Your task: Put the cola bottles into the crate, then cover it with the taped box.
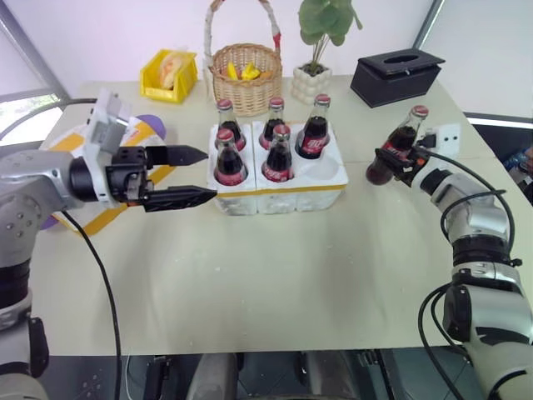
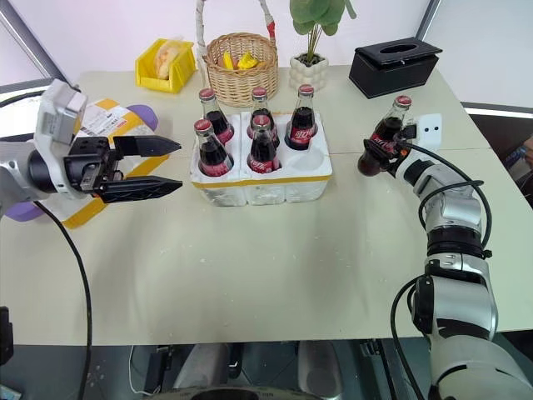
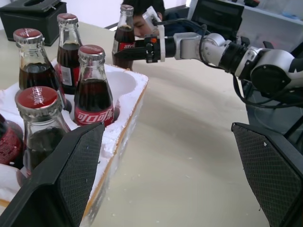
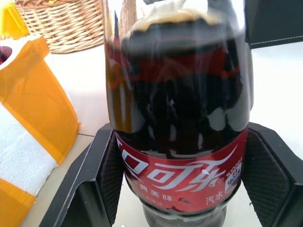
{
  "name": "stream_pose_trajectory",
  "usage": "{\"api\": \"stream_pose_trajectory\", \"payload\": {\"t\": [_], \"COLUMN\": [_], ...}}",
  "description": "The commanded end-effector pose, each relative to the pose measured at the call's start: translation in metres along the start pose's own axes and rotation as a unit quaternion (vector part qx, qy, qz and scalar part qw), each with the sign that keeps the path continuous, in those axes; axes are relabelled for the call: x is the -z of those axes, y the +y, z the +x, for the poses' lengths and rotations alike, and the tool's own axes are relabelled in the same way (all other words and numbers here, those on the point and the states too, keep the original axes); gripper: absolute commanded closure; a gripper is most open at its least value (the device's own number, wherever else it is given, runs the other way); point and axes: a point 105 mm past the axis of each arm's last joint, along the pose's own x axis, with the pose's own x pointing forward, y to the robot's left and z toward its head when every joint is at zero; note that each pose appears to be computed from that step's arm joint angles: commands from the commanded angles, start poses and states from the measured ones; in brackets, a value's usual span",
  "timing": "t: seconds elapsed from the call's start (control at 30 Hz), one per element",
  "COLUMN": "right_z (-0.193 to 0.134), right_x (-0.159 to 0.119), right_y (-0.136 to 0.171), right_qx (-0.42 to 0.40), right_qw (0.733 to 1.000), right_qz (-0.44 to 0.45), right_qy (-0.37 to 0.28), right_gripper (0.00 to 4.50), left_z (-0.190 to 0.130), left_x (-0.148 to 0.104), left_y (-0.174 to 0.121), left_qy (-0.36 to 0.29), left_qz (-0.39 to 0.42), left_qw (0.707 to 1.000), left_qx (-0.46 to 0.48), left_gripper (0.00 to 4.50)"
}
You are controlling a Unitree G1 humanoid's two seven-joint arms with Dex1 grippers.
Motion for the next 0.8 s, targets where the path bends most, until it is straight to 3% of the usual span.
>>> {"api": "stream_pose_trajectory", "payload": {"t": [0.03,0.13,0.3,0.57,0.8], "right_z": [-0.01,-0.015,-0.026,-0.03,-0.038], "right_x": [-0.077,-0.115,-0.152,-0.148,-0.135], "right_y": [0.0,0.017,0.065,0.122,0.143], "right_qx": [-0.005,-0.044,-0.158,-0.274,-0.333], "right_qw": [0.993,0.988,0.973,0.951,0.936], "right_qz": [-0.065,-0.067,-0.059,-0.046,-0.02], "right_qy": [-0.094,-0.134,-0.159,-0.135,-0.117], "right_gripper": [1.72,1.72,1.72,1.72,1.72], "left_z": [-0.004,-0.004,-0.004,-0.002,-0.007], "left_x": [-0.01,-0.011,-0.009,-0.008,-0.007], "left_y": [-0.005,-0.004,-0.002,0.001,0.004], "left_qy": [-0.006,-0.007,-0.006,-0.008,-0.007], "left_qz": [0.023,0.024,0.024,0.03,0.032], "left_qw": [1.0,1.0,1.0,1.0,0.999], "left_qx": [-0.001,-0.001,-0.001,0.001,-0.014], "left_gripper": [0.0,0.0,0.0,0.0,0.0]}}
